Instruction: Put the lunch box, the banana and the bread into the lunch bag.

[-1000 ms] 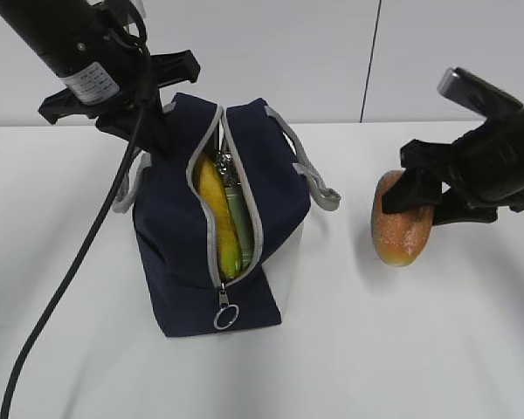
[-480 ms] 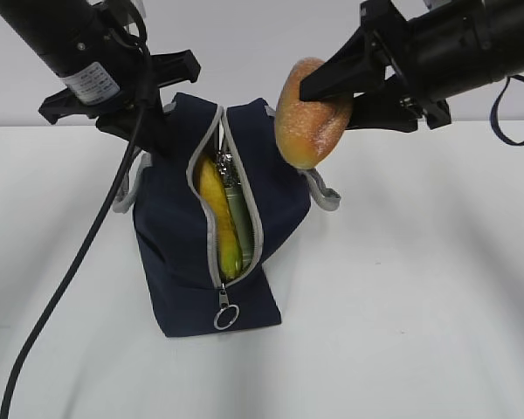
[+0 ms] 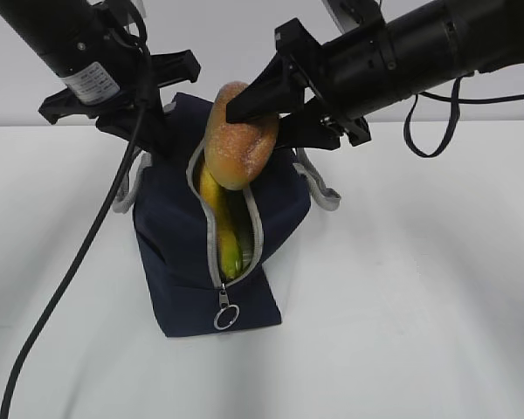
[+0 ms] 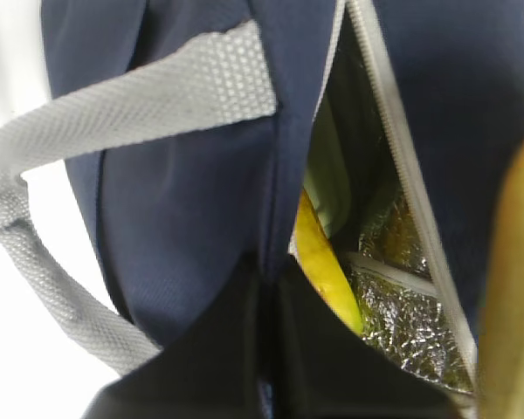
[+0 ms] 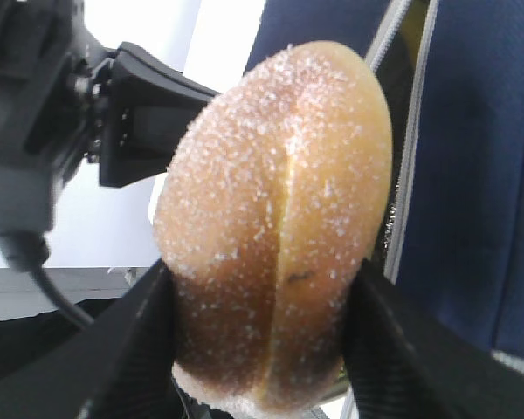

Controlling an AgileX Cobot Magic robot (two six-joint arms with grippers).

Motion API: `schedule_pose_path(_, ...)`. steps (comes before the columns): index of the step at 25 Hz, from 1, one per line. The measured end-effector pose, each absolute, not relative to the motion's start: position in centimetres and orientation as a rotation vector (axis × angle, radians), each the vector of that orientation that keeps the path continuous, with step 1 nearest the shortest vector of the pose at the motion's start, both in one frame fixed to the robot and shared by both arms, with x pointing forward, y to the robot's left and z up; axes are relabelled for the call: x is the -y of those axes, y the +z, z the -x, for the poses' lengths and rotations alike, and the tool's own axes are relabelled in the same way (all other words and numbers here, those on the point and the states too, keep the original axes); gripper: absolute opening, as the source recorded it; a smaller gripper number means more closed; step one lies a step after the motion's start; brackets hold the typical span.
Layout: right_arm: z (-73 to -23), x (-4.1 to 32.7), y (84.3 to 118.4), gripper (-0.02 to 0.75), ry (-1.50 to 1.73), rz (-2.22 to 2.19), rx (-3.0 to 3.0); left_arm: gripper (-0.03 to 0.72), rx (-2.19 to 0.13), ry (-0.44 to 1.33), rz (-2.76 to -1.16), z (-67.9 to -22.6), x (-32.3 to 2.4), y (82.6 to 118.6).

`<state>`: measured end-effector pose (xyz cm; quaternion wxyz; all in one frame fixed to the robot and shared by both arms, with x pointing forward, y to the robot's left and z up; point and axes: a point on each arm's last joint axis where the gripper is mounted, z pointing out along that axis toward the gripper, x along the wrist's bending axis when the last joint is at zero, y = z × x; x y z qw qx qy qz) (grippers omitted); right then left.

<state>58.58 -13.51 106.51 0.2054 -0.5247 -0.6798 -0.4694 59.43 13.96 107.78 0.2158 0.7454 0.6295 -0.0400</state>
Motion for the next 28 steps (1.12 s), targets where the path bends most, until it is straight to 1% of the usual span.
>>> schedule_pose_path(7,-60.0,12.0,105.0,0.418,-1.277,1.447,1.874,0.000,-1.745,-0.112,-2.067,-59.4,-14.0,107.8)
schedule_pose_path(12,-60.5,10.9,103.1,0.418,-1.217,1.443,1.868,0.000,-1.745,-0.112,-2.067,-59.4,-14.0,107.8)
schedule_pose_path(18,-61.1,10.9,101.3,0.426,-1.153,1.489,1.852,0.000,-1.746,-0.113,-2.068,-59.4,-14.0,107.8)
schedule_pose_path(21,-61.2,10.9,101.2,0.478,-1.148,1.502,1.860,0.000,-1.746,-0.114,-2.069,-59.4,-14.0,107.8)
schedule_pose_path(25,-61.2,10.9,101.2,0.603,-1.150,1.509,1.861,0.000,-1.746,-0.114,-2.069,-59.4,-14.0,107.8)
schedule_pose_path(28,-61.2,10.9,101.1,0.643,-1.150,1.511,1.860,0.000,-1.746,-0.115,-2.070,-59.4,-14.0,107.8)
